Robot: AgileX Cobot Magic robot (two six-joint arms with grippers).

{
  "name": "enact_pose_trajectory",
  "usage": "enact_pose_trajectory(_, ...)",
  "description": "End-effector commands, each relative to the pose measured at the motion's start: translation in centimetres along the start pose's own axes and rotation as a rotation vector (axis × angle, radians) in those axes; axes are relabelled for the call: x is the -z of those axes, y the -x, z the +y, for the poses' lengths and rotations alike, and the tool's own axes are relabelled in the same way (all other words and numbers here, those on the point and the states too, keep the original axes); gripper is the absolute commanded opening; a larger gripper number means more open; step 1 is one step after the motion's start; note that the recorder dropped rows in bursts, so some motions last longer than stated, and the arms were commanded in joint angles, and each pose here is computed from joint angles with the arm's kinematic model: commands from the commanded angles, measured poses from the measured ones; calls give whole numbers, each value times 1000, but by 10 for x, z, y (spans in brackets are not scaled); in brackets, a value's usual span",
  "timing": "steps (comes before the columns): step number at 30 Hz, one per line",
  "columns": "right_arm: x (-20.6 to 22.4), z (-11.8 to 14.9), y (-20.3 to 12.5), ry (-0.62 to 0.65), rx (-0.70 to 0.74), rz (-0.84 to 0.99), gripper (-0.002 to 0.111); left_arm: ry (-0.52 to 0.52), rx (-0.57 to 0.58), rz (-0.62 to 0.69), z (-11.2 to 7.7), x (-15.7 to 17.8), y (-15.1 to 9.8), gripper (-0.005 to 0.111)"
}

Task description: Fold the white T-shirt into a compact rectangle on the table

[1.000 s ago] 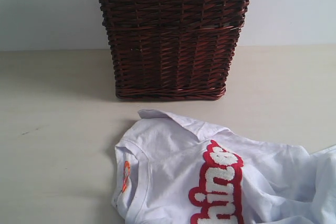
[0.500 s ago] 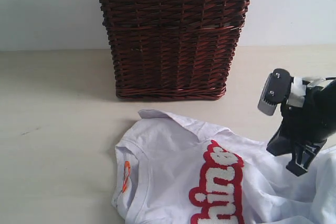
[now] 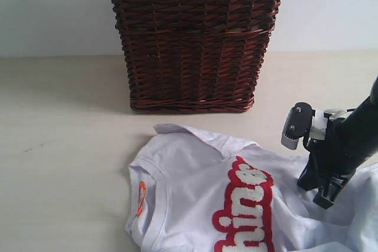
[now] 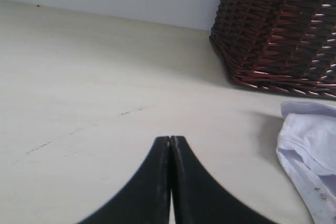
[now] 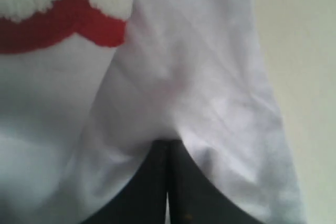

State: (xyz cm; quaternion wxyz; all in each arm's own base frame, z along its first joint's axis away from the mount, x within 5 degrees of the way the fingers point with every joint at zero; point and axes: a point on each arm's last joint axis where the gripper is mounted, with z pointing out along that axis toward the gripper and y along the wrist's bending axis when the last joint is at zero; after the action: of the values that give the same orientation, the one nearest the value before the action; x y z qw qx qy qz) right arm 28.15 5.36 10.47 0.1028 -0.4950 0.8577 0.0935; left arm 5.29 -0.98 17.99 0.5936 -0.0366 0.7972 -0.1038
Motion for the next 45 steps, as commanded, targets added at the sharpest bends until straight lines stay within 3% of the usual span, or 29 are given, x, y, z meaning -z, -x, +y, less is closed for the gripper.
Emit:
enact_pose_trajectory(1,-24,-11,8,-50,57,29,0,-9,4,-10,-1,1,1,0)
enact_pose_trajectory(9,-51,-10,68,-99,153,-18,0,-9,4,-10,-1,1,1,0)
enact_pose_trajectory(13,-57,-15,98,-195,-1,-104,0,-9,4,-10,-1,1,1,0)
enact_pose_trajectory(17,-55,-10,114,-161,-105,-127,0,-9,4,-10,-1,1,1,0)
enact_pose_trajectory(21,-29,-1,121,-125,-82,-142,0,-9,4,-10,-1,1,1,0)
enact_pose_trajectory(27,49,18,124,-143,73,-146,0,-9,4,-10,-1,1,1,0)
enact_pose_trajectory(32,109,24,107,-243,169,-106,4,-9,4,-10,-1,1,1,0)
enact_pose_trajectory(35,137,15,79,-276,143,-30,23,-9,4,-10,-1,1,1,0)
enact_pose_trajectory(39,147,5,21,-225,47,71,47,-9,4,-10,-1,1,1,0)
enact_pose_trajectory(45,121,26,-63,-151,-27,162,49,-9,4,-10,-1,1,1,0)
